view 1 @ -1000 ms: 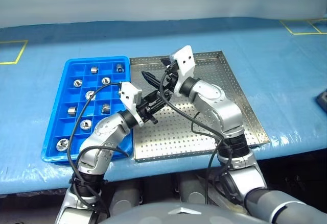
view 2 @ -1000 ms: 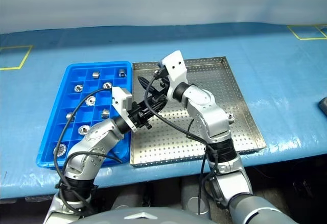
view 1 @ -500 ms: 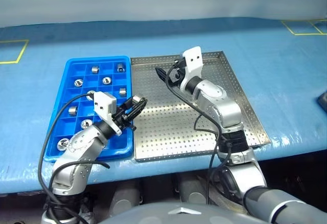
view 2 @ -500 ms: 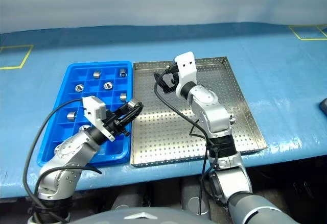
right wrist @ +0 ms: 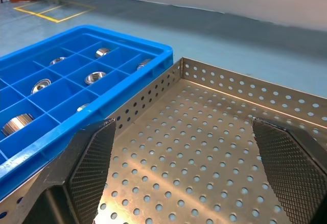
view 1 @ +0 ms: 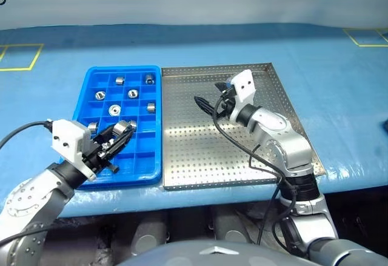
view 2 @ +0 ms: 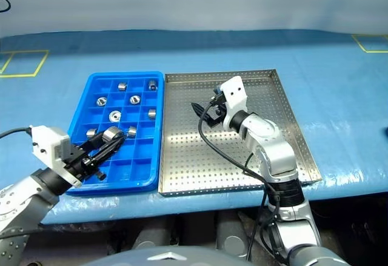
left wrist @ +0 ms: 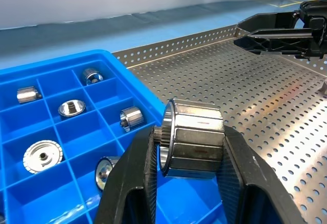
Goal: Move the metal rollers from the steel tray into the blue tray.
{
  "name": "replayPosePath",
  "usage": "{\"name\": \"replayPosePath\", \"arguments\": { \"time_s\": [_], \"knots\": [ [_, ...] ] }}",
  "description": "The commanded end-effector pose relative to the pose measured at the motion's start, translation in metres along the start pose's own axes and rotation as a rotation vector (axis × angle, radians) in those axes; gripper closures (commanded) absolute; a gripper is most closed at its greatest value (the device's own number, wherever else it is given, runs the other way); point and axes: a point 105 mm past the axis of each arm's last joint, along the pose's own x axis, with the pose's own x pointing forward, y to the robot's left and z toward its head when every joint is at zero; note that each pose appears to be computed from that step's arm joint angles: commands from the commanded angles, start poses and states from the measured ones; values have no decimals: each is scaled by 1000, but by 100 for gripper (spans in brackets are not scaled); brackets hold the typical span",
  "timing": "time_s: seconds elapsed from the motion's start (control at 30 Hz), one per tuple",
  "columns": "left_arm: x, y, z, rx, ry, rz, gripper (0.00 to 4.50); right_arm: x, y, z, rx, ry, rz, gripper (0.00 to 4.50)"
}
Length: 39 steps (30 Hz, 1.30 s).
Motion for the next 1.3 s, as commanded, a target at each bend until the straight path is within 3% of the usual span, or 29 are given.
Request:
{"name": "replayPosePath", "arguments": {
  "time_s": [0.03,0.27,0.9,0.93,1.0,1.17,1.3],
  "knots": [
    [-1,-11,-1,16,17,-24,325,-3,7,15,-21,-51,28,0],
    [-3,-13,-34,10,152,2,325,-5,10,19,-31,-60,39,0],
    [-8,-7,-62,5,249,54,325,-4,10,24,-35,-74,30,0],
    [-8,-6,-62,8,250,61,251,-4,9,24,-35,-74,28,0],
    [-8,-3,-61,5,244,82,194,-4,9,24,-35,-74,26,0],
    [-6,0,-56,-6,212,103,194,-4,9,24,-35,-74,23,0],
    [4,-11,-40,-27,113,35,194,-5,6,24,-53,-67,5,0]
  ]
}}
